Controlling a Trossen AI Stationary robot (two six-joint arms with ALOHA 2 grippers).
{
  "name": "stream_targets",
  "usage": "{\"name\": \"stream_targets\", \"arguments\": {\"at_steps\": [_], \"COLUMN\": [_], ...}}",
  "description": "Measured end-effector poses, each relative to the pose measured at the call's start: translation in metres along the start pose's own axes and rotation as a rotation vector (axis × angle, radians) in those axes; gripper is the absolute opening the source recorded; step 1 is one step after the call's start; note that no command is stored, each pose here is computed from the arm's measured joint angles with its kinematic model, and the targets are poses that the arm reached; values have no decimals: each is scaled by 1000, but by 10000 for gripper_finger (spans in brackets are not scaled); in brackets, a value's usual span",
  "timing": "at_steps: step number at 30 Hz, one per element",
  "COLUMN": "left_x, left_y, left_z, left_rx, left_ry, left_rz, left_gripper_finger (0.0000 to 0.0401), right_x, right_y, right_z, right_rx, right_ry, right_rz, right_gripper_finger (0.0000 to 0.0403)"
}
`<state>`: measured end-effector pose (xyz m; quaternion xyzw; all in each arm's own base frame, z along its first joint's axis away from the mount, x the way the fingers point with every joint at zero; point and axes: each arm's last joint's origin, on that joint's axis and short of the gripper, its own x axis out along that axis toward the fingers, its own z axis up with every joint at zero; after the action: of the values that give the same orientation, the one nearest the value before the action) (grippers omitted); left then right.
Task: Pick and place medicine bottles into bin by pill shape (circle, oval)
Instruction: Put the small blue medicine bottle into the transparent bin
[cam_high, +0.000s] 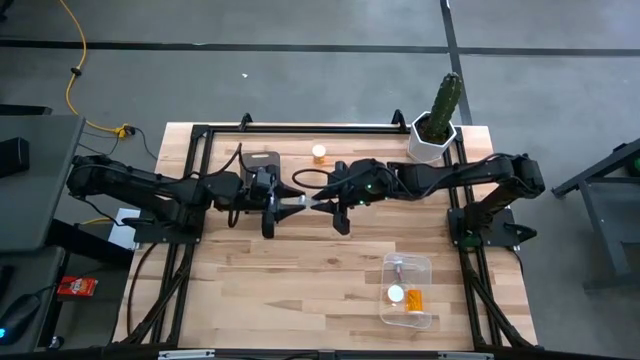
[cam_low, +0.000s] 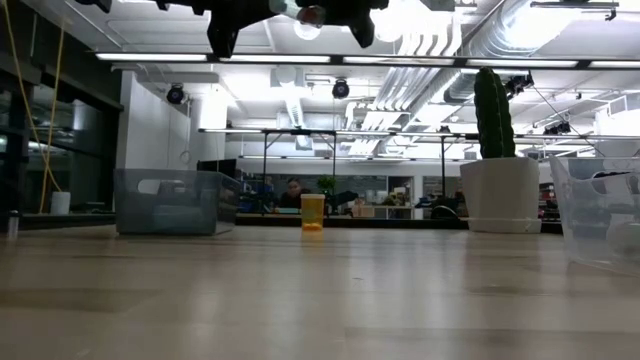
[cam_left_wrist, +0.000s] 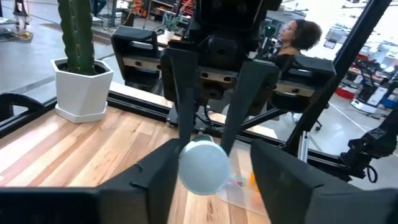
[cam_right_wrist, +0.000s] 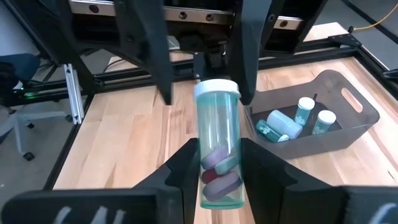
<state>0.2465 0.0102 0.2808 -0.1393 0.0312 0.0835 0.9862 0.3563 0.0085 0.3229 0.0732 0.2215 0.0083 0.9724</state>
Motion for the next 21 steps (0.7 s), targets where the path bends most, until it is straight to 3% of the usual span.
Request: {"name": "stream_targets", "arguments": {"at_steps": [5,9,16,21], "left_x": [-5,-25,-76,-93], "left_y": [-1,-2,3,4], "left_z": [4,18,40,44], "left_rx": [-1,55,113,59], "left_ry": [-13,-53,-127,-190], "left_rz": [-23,-31,95,98], "left_gripper_finger": [236,260,266,266], "right_x": [-9,-31,-74,-74], "right_y": [-5,-10,-10,-9], "right_z": [3,7,17,2], "right_rx": [-2,-26,-23,9], "right_ry": [2,31,-3,-79], "right_rz": [-4,-35,-47,-24], "right_gripper_finger": [94,94,94,94]}}
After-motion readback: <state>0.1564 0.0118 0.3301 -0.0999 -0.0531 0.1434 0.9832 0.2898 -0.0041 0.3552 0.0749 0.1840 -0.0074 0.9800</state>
